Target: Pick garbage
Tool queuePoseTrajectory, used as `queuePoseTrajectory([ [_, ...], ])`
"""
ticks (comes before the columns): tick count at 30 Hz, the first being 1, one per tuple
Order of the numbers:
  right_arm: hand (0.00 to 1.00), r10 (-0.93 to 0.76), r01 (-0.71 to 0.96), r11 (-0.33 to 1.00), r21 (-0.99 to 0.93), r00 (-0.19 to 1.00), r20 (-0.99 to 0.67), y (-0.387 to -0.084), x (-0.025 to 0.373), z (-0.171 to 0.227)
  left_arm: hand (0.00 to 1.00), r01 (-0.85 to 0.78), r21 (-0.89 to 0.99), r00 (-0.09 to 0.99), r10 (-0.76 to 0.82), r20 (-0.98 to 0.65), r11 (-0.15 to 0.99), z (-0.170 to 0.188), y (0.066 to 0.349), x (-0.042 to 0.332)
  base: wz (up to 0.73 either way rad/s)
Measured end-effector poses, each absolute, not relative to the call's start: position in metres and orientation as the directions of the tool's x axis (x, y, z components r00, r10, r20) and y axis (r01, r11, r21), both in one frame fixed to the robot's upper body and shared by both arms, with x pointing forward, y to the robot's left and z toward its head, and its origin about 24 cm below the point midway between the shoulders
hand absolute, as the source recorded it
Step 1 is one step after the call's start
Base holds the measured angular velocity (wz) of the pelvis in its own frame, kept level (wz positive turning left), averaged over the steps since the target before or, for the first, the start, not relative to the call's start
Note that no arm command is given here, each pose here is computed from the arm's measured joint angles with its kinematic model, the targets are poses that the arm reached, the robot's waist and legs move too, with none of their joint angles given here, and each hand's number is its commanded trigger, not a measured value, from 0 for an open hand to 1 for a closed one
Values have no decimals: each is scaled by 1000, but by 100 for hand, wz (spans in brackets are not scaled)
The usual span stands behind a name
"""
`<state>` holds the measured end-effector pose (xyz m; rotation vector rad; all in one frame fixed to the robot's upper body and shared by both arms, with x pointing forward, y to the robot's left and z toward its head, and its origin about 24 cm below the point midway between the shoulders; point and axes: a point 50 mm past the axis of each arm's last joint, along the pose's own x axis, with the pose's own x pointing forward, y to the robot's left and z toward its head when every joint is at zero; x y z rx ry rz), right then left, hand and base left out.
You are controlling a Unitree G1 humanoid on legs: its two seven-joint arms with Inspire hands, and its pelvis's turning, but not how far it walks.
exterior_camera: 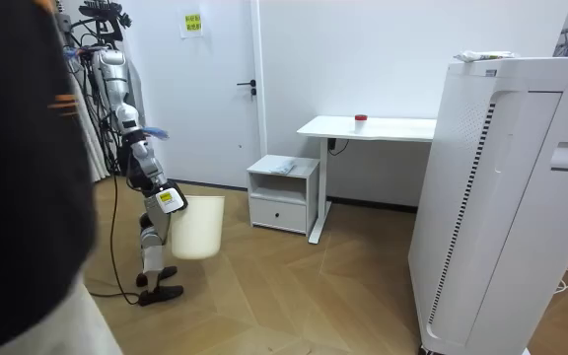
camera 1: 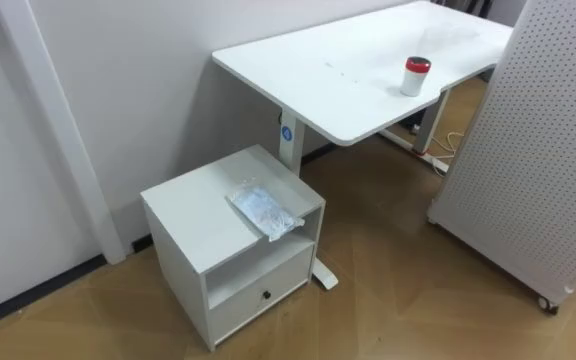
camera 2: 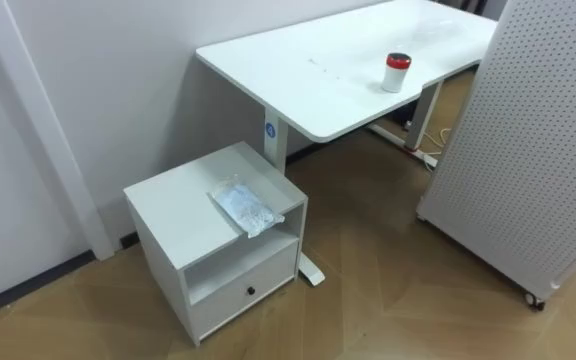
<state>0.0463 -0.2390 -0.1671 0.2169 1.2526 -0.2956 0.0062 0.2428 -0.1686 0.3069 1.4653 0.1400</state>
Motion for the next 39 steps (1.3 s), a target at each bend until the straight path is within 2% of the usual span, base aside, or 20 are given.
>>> queuePoseTrajectory([
  [14,100,-119,326,945,-15,303,-946,-242,46,-166,0,63,320,169,306,-937,945,-166,245,18,0],
  [24,100,-113,331,944,-16,276,-955,-242,42,-167,0,66,307,84,301,-950,949,-169,244,0,2],
  [31,100,-106,337,941,-8,273,-956,-243,44,-166,0,12,309,38,308,-951,951,-168,249,-10,1],
  [39,100,-127,402,915,-18,245,-961,-245,40,-167,0,53,292,8,292,-956,955,-168,242,-23,-1],
])
